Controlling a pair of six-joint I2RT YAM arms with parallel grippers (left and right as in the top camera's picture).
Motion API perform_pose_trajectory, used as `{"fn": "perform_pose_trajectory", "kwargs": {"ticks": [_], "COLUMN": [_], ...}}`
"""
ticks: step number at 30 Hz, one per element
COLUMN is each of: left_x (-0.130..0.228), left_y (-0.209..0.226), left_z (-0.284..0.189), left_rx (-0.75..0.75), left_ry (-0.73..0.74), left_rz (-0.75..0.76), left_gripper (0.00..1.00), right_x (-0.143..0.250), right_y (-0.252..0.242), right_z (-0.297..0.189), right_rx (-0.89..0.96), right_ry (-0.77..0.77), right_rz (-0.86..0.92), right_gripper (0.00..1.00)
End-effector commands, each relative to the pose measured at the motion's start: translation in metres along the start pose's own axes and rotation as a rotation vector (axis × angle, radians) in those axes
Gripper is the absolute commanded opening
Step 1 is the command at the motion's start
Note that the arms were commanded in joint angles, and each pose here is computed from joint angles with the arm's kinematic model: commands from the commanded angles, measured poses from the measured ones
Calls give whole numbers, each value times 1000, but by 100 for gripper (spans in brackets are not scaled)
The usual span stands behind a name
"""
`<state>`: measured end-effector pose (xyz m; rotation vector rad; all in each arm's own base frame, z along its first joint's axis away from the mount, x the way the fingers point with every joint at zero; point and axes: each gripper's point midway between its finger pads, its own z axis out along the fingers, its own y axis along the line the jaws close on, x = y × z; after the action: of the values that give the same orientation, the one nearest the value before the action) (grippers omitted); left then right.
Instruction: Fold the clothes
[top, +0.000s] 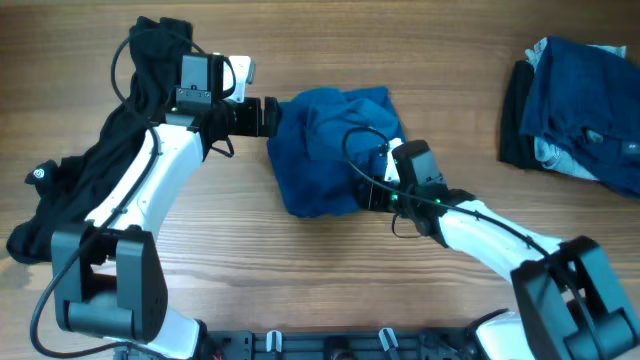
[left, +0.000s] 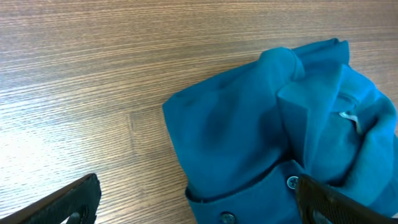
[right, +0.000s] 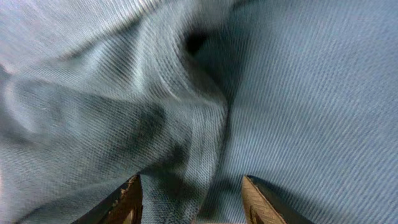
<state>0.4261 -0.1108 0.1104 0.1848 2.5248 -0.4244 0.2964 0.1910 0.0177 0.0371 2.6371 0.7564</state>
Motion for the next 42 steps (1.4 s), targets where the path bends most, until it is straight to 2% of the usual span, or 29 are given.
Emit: {"fn": "perform_pose_trajectory", "kwargs": {"ticks": [1,4,10,15,16,23,27,32,34,37,38,39,40,42], "left_x": [2,2,2,6,8,8,8,6,6,2,0,-5,-10,-18], "left_y": [9,9,9,11,12,12,12,13,19,22,22,22,21,21], "left_z": [2,2,3,9,10,12,12,12,11,11,11,11,11,13], "left_rx": [-36,-36,-37,-38,-38,-38,-39,-42,-81,-96,-96,-95,-93,-91], "left_ry": [5,5,6,23,29,33,32,25,22,7,0,-21,-38,-74], "left_rz": [1,1,1,-3,-4,2,3,7,9,62,66,70,74,83], "left_gripper": [100,100,100,100,100,100,100,100,100,100,100,100,100,100], "right_x": [14,16,16,14,12,-24,-46,-37,-26,-25,-26,-29,-31,-40], "right_y": [5,9,20,25,22,-6,-30,-89,-105,-109,-110,-111,-113,-113], "right_z": [6,5,4,5,5,-37,-63,-66,-63,-62,-63,-65,-70,-80], "right_rx": [-48,-72,-133,-139,-120,-42,56,346,415,421,419,406,398,374], "right_ry": [59,71,71,56,46,-14,-60,-40,-3,-3,-5,-2,2,6], "right_rz": [-50,-91,-139,-178,-161,-11,-8,31,66,103,114,136,158,187], "right_gripper": [50,47,31,6,4,4,4,4,4,4,17,64,83,95]}}
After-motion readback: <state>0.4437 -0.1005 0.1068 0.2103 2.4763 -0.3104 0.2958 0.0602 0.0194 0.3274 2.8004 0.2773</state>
